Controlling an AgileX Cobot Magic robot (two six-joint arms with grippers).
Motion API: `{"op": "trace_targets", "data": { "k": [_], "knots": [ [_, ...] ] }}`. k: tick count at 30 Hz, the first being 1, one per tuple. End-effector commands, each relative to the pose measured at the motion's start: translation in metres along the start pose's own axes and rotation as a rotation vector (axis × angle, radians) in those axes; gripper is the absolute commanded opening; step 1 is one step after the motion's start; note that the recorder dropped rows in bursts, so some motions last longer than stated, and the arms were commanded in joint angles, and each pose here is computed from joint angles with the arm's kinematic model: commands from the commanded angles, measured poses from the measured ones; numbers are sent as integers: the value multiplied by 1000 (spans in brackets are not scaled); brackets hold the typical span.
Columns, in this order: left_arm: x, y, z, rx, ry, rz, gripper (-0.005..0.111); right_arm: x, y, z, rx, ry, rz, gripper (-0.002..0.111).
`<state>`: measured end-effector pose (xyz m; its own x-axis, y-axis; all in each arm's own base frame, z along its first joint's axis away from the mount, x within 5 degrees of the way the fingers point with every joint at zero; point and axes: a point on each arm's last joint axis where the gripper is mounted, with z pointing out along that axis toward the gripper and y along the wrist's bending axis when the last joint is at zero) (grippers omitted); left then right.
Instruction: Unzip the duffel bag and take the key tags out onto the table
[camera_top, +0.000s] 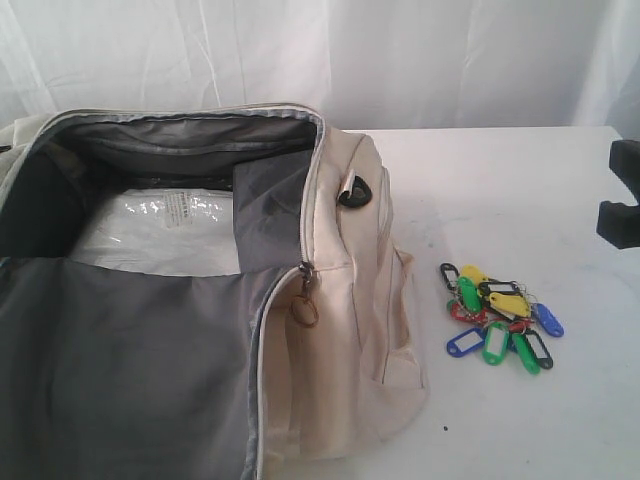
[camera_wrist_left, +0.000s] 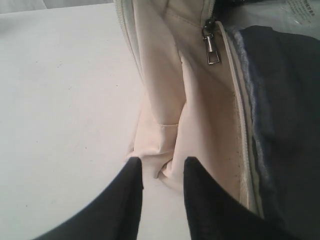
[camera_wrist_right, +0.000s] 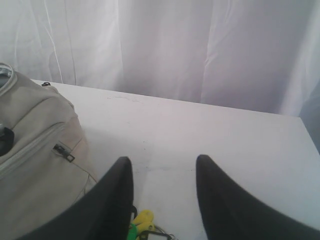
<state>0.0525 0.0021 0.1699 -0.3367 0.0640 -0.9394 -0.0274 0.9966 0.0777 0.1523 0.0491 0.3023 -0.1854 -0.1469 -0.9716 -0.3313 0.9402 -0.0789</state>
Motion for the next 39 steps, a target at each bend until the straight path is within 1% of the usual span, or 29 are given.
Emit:
{"op": "trace_targets", "data": {
  "k": [1, 39],
  "knots": [
    [1, -1, 0, 4, -5, -5, 34, 1, -1, -1, 6, -5, 14, 39],
    [0, -1, 0, 13, -13, -2, 34, 1, -1, -1, 4, -5, 13, 39]
  ]
}}
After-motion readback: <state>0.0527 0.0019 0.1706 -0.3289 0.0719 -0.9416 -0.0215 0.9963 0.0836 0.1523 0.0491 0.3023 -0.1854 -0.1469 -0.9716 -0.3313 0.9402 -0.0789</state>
